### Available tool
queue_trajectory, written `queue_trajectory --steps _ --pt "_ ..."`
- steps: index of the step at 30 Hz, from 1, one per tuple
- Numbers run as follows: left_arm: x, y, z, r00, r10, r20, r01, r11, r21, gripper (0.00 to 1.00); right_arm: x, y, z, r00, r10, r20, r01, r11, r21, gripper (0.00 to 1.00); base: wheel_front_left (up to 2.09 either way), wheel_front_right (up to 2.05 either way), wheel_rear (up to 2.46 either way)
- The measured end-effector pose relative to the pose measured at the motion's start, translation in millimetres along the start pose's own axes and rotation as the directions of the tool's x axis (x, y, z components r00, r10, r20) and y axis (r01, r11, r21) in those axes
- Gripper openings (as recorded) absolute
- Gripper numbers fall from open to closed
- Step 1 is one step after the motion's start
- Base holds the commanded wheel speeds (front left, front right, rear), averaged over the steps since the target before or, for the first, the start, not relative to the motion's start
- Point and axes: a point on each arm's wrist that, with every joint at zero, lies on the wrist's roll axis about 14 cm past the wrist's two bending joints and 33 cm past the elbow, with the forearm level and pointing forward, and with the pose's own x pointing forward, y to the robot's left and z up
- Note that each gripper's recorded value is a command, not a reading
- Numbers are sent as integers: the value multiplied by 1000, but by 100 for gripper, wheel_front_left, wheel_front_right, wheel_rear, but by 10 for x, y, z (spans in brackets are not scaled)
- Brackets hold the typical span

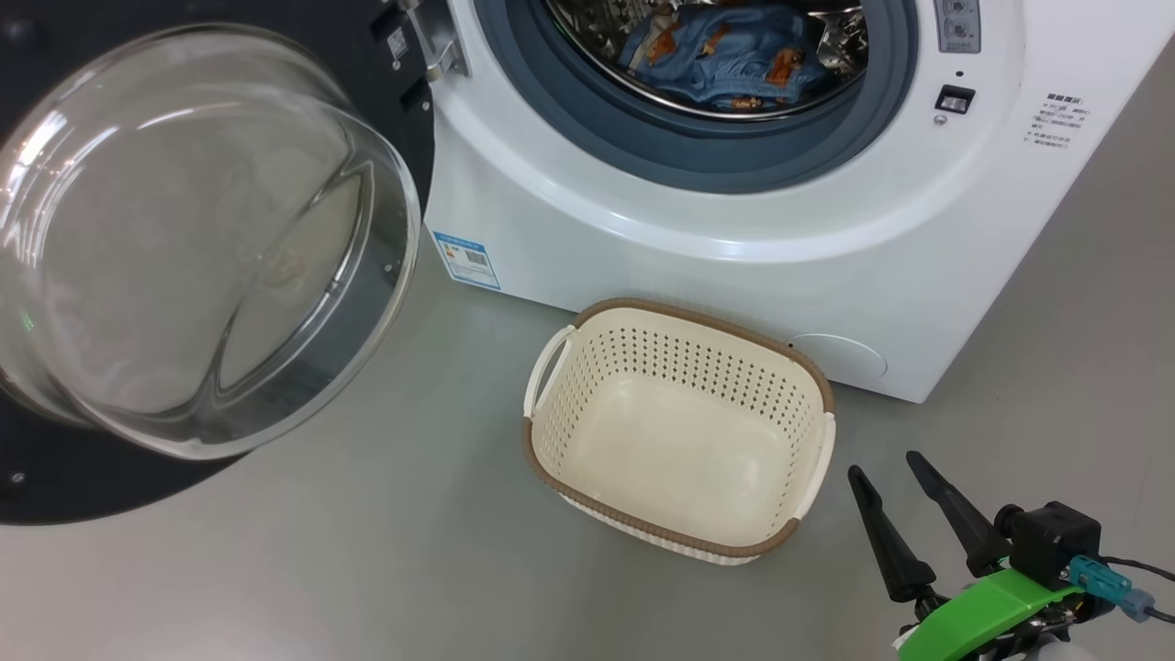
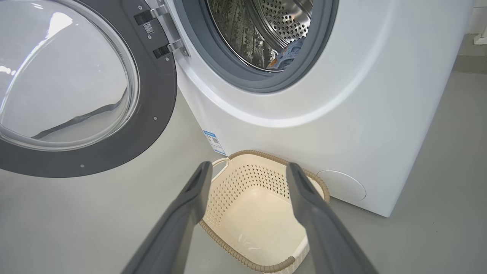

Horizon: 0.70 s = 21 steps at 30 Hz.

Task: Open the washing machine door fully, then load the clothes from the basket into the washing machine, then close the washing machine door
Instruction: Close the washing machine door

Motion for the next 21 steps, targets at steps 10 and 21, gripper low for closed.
queue_trajectory --steps 10,21 --pt "-18 -113 -211 989 -50 -141 49 999 -11 0 -49 -3 71 1000 -11 17 11 1000 -7 100 0 0 0" --pt "-180 -253 -507 941 -100 -324 127 990 64 0 -121 -43 143 999 -39 38 39 999 -5 100 0 0 0"
